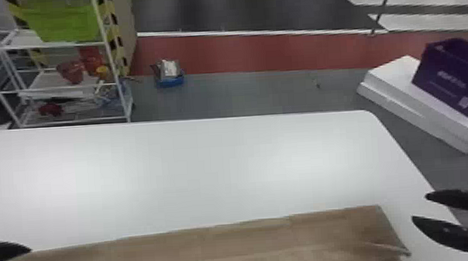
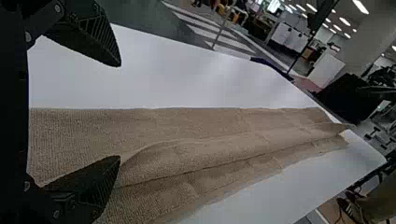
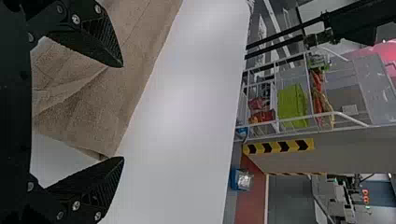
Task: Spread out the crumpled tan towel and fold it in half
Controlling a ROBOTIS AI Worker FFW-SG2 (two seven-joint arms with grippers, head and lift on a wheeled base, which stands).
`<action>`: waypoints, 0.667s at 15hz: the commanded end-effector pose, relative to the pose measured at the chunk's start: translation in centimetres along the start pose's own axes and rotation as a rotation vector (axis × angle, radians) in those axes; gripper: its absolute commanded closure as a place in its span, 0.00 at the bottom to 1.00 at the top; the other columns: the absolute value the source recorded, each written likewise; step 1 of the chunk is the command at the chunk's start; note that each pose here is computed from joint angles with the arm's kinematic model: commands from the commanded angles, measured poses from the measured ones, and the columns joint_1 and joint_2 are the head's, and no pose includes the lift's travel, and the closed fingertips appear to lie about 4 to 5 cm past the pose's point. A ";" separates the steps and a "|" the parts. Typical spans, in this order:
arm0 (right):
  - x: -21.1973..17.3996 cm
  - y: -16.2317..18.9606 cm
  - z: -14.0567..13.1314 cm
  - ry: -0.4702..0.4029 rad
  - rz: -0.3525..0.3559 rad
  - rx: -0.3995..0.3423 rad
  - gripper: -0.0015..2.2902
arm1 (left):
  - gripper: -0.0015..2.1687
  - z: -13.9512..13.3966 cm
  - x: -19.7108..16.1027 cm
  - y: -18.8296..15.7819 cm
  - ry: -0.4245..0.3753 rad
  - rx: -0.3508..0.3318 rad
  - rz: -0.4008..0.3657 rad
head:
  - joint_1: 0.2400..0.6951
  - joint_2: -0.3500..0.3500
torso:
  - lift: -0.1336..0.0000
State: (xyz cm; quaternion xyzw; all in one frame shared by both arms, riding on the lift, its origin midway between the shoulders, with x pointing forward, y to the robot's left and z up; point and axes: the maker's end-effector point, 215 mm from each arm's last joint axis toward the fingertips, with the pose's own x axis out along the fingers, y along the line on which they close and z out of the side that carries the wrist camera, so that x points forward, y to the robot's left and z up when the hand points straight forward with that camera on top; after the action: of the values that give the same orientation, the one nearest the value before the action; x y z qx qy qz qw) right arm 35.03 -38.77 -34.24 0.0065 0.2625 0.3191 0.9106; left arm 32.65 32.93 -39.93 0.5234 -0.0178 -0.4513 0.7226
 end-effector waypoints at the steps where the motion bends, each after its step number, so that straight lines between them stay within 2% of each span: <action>1: 0.0 0.0 -0.1 0.004 0.002 -0.006 0.09 | 0.10 0.2 -2.6 2.2 0.042 -0.094 0.075 | 1.00 0.35 | 0.07; 4: 0.5 0.0 -0.3 0.009 0.008 -0.013 0.09 | 0.10 1.3 -1.2 0.9 0.061 -0.297 0.034 | 1.00 0.39 | 0.07; 7: 0.5 -0.1 -0.2 0.014 0.007 -0.019 0.09 | 0.12 -0.3 1.7 -1.4 0.165 -0.548 -0.049 | 1.00 0.36 | 0.07; 8: 0.4 -0.2 -0.4 0.018 0.002 -0.018 0.09 | 0.12 -0.9 2.4 -2.3 0.220 -0.613 -0.069 | 1.00 0.35 | 0.07; 10: 0.5 -0.3 -0.8 0.019 0.005 -0.008 0.09 | 0.13 -0.8 2.8 -3.3 0.267 -0.682 -0.091 | 1.00 0.34 | 0.07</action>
State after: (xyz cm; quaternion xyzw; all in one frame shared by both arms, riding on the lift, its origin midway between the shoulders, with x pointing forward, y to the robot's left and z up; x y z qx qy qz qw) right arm 35.25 -38.82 -34.94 -0.0023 0.2682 0.3213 0.9082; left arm 33.10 31.77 -43.18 0.3243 0.2183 -0.3961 0.8308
